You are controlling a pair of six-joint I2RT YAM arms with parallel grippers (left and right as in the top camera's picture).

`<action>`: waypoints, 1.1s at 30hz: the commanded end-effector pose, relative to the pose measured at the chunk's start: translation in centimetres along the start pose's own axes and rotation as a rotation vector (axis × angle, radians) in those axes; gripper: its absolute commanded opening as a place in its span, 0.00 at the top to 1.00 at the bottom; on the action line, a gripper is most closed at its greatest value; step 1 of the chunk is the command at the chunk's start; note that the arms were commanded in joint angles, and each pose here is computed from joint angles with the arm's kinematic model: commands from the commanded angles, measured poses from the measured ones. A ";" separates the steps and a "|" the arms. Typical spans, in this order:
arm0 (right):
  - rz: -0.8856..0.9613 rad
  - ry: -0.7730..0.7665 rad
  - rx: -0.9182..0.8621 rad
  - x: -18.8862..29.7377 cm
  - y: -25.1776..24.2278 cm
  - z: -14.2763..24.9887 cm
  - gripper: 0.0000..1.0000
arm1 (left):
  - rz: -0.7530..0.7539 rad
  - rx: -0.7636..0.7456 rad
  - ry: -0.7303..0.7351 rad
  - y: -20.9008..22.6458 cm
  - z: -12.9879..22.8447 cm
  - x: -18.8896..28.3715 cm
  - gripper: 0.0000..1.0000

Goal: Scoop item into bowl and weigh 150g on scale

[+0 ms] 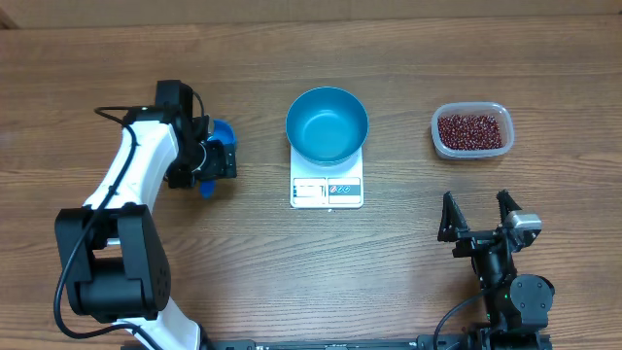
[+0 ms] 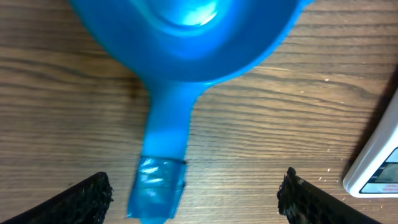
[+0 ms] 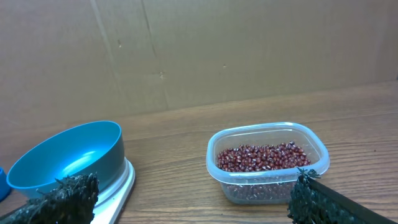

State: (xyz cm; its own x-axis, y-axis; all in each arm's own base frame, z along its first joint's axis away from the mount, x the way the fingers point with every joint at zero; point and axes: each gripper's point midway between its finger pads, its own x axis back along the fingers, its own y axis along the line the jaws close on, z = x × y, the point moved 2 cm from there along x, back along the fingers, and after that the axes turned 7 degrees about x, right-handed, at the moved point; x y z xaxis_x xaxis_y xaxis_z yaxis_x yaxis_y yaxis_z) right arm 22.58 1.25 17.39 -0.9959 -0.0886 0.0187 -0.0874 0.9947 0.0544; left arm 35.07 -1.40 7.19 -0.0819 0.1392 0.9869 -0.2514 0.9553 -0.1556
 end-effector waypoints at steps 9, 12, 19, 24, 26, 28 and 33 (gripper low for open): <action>-0.001 -0.002 -0.002 0.0 0.0 0.2 0.00 | 0.081 -0.056 0.014 -2.4 0.7 -0.8 0.11; -0.001 -0.002 -0.002 0.0 0.0 0.2 0.00 | 0.090 -0.059 -0.014 -2.7 0.0 -0.8 0.11; -0.001 -0.003 -0.002 0.0 0.0 0.2 0.00 | 0.069 -0.023 -0.079 -2.5 -1.4 -0.7 0.00; -0.001 -0.002 -0.002 0.0 0.0 0.2 0.00 | 0.035 -0.020 -0.092 -1.9 -1.6 -0.9 0.02; -0.001 -0.002 -0.002 0.0 0.0 0.2 0.00 | 0.020 -0.013 -0.090 -1.6 -1.4 -1.1 0.17; -0.001 -0.002 -0.002 0.0 0.0 0.2 0.00 | 0.005 0.008 -0.089 -1.3 -1.3 -1.3 0.25; -0.001 -0.002 -0.002 0.0 0.0 0.2 0.00 | 0.013 0.009 -0.118 -1.3 -1.6 -2.1 0.38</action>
State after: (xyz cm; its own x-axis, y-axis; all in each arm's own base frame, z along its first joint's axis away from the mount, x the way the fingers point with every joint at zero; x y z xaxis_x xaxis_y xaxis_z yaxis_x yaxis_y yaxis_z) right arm 22.58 1.25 17.40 -0.9959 -0.0882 0.0183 -0.0871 0.9947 0.0540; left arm 37.19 -2.66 6.09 -0.1949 0.1377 0.9711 -0.2477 0.9511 -0.1846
